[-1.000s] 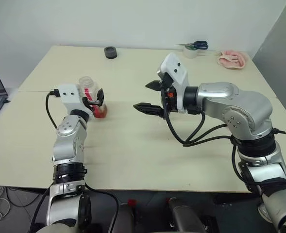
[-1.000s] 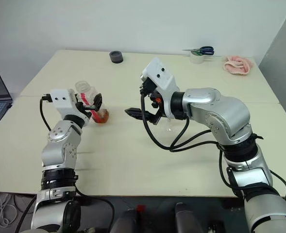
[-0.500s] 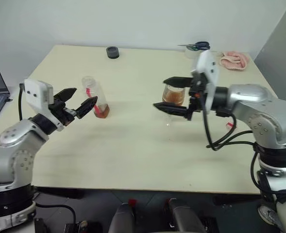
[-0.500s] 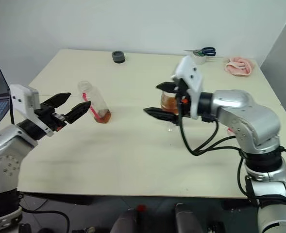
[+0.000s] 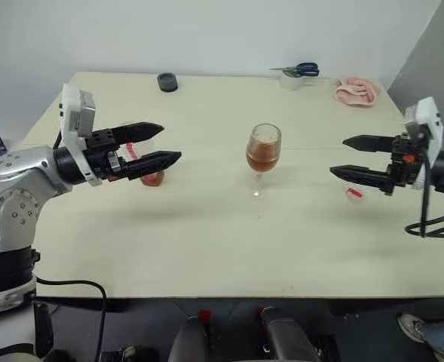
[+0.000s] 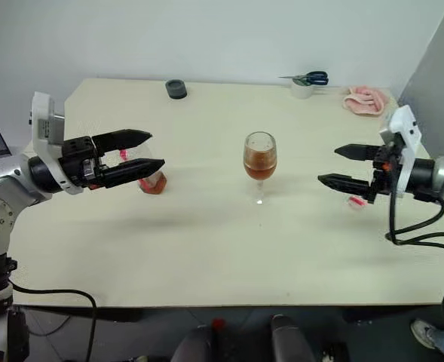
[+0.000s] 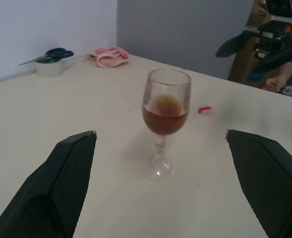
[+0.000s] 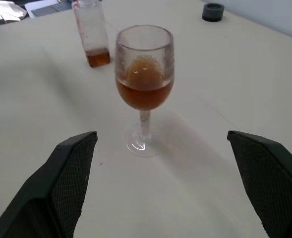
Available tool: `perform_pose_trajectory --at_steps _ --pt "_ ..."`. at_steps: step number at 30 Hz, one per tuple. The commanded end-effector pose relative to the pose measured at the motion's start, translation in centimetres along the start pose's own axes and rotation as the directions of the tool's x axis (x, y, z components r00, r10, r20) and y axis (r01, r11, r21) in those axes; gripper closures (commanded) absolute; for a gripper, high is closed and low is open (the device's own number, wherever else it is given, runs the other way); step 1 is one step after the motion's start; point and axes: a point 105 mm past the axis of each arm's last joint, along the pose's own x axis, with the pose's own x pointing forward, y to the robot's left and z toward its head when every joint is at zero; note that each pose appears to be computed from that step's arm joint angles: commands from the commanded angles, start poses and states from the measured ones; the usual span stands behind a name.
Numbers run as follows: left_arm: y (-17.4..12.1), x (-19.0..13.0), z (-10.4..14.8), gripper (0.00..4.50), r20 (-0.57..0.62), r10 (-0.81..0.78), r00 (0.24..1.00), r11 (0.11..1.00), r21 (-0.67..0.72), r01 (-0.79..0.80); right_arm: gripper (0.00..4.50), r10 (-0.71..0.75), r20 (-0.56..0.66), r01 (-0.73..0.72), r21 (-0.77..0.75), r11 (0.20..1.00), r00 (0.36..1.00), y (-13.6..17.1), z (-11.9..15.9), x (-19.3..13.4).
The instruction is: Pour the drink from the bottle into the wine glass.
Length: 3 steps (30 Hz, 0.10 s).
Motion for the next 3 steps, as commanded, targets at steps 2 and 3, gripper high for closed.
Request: perform_pose_trajectory --at_steps 2,3 --pt "-0.01 -0.92 1.82 0.02 0.029 -0.016 0.999 0.998 0.054 0.014 0.0 0.038 0.063 -0.032 -0.096 0.995 0.997 0.83 2.5 -1.03" --pt "0.1 -1.01 1.89 0.02 0.033 -0.012 0.999 0.998 0.056 0.01 0.0 0.038 0.059 -0.033 -0.098 0.995 0.997 0.79 2.48 -1.04"
